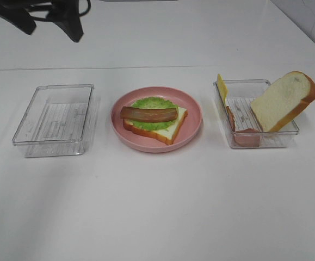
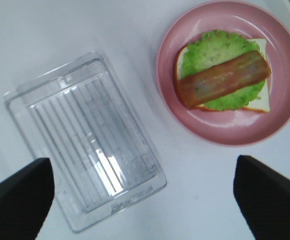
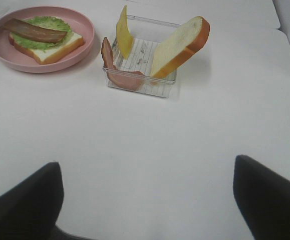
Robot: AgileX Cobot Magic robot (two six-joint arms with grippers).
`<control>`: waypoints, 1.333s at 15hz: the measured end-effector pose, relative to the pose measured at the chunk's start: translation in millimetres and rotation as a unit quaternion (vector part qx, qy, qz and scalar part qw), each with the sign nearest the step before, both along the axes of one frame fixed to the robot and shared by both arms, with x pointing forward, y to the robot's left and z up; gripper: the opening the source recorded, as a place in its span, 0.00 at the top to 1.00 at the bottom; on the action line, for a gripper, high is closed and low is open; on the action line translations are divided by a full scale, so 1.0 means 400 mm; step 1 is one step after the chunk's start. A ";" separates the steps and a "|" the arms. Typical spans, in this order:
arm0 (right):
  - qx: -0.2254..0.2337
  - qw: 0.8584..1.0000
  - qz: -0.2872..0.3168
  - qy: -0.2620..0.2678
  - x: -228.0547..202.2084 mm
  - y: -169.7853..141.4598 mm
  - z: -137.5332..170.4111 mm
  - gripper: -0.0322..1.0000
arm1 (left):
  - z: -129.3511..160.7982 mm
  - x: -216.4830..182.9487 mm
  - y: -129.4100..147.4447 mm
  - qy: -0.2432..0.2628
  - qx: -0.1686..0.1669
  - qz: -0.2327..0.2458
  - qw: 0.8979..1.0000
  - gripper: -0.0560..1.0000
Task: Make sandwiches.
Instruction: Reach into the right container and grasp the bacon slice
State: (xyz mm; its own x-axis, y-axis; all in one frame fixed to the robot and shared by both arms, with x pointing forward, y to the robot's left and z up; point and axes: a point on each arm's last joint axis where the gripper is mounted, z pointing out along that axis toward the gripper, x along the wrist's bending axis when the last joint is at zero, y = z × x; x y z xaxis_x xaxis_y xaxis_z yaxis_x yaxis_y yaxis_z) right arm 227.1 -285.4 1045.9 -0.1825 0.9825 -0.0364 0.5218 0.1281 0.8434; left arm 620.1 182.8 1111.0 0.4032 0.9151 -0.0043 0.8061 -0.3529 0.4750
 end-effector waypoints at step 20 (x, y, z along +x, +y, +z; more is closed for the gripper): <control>0.018 0.999 -0.013 -0.024 0.005 -0.001 0.023 0.24 | -0.077 -0.877 0.262 -0.191 -0.064 0.020 0.979 0.10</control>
